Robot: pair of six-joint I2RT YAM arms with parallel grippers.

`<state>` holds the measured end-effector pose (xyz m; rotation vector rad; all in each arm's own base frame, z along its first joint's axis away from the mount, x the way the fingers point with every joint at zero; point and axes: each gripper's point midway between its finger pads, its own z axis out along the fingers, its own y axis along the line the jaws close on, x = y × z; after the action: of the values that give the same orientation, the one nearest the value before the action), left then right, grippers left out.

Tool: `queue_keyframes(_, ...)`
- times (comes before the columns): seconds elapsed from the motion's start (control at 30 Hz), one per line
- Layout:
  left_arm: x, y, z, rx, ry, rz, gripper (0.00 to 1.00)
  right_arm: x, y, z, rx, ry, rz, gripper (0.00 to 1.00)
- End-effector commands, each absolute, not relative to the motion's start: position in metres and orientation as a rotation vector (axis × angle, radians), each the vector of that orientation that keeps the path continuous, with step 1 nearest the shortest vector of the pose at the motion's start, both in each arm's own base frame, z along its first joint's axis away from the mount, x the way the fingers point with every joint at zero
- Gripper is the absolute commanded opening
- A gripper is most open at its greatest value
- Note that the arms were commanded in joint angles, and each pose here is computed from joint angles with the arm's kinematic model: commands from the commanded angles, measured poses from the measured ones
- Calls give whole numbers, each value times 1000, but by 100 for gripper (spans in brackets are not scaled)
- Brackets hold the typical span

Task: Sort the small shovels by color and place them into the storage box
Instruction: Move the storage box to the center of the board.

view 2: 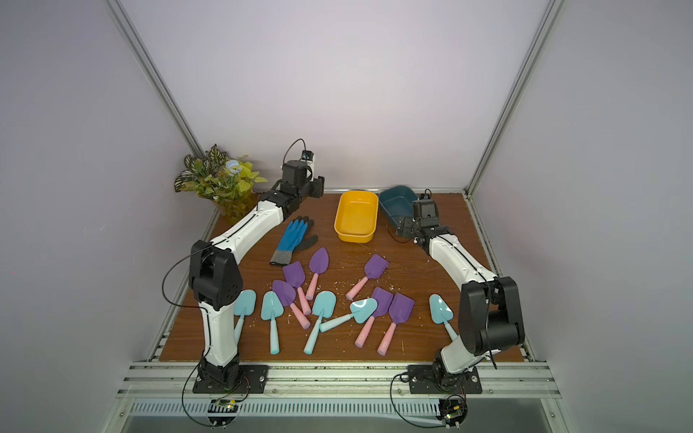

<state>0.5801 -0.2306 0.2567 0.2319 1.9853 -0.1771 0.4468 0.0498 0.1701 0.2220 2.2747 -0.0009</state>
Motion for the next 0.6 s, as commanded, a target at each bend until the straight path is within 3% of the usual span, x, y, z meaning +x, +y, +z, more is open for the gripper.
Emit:
queue_keyframes(0.0,576,-249,210,207,2153,-222,62,449,46,185,224,2255,-6,95)
queue_keyframes(0.33,585,-291,139,142,2252,-290,61,454,34,189,284,2242,28,95)
queue_keyframes(0.57,591,-285,104,115,2291,-252,57,451,35,185,284,2260,60,95)
